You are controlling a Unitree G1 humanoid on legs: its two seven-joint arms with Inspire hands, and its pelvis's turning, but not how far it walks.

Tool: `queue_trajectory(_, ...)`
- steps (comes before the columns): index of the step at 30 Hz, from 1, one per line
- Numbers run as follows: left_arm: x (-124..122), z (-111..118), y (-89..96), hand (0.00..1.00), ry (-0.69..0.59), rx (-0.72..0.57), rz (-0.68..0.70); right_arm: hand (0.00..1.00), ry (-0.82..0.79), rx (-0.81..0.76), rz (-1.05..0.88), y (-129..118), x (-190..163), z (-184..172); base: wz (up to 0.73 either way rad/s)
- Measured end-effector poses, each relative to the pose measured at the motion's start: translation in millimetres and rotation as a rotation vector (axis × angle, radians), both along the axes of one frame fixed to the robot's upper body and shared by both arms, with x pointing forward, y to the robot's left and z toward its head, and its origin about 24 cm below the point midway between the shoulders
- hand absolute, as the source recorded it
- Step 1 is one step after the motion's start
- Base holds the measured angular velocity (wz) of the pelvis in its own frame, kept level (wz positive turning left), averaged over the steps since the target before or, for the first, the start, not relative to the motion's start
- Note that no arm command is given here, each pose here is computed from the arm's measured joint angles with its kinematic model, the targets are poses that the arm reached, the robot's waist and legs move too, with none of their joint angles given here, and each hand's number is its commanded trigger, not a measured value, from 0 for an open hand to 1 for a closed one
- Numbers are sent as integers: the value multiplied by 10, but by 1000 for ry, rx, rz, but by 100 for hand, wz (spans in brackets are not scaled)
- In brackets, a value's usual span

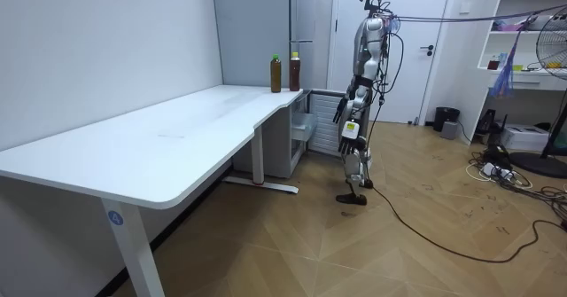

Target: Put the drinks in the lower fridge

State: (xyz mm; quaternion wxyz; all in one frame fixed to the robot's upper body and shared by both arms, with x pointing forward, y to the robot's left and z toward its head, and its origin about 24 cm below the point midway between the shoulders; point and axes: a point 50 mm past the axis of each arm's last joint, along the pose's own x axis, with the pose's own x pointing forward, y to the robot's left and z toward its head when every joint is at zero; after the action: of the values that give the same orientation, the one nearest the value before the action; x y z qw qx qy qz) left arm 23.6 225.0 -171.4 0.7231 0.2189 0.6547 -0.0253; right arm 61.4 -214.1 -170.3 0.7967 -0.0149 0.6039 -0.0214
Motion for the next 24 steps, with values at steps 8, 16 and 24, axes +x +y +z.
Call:
queue_trajectory(8, -29, -2, -2, 0, 9, -6, -2, 0, -18, 8, -8, -13, -17, 5, -1)
queue_trajectory(16, -49, 3, 2, 0, 7, -3, -1, 0, -20, 10, -20, -18, -28, 6, 0)
queue_trajectory(24, -77, 4, 8, 0, 20, 1, 6, 0, -3, 26, -81, -32, -91, -4, 0)
